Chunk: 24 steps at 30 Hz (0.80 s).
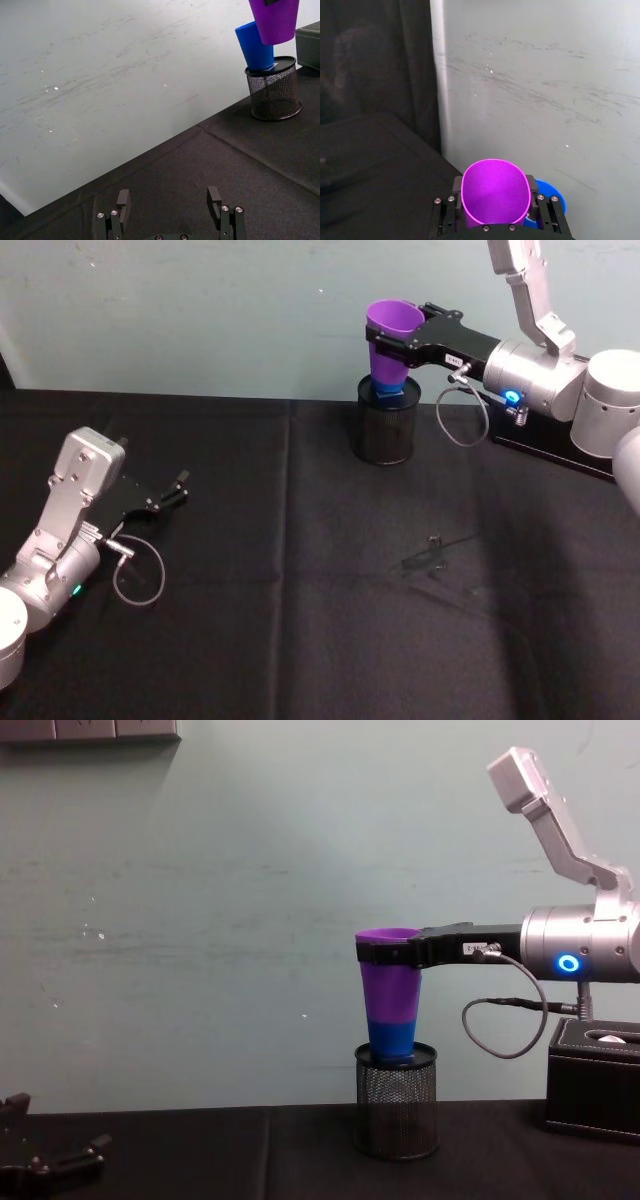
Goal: Pick up one cup with a gripper and tap it against the other cup.
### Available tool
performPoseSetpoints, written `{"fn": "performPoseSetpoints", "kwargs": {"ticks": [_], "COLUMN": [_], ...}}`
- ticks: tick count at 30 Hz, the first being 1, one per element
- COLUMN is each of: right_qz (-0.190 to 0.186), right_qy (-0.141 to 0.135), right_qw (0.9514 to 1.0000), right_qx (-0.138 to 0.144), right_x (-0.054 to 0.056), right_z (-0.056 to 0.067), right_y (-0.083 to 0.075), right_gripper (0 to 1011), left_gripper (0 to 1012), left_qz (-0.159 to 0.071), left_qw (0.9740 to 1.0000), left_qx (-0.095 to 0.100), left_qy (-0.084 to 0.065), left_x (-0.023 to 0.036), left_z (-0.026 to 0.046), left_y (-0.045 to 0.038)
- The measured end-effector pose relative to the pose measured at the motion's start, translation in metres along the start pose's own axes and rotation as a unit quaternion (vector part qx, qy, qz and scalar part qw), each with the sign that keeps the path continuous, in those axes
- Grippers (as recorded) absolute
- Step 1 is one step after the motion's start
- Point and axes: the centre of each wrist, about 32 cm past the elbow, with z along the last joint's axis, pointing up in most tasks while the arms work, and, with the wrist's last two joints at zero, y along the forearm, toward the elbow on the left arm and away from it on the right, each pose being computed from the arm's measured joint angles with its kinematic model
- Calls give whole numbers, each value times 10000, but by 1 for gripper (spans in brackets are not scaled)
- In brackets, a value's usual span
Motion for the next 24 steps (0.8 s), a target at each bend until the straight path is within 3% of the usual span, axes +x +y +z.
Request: {"fn": "performPoseSetpoints", "kwargs": {"ticks": [7, 24], "right_qz": [124, 434], "right_qy": [156, 152], "right_qw": [9998, 9989], "right_qx": [31, 12], "right_x": [-90, -305], "right_z": [-33, -32], "right_y": [-82, -438], "right_gripper": [724, 724], "left_gripper": [1005, 1005], "left_qz": [0, 0], "left_qw": [10000, 10000], "left_qx": [1, 0], "left_qy": [0, 0], "left_x": [0, 0], "left_z": [0, 0], "left_y": [0, 0]}}
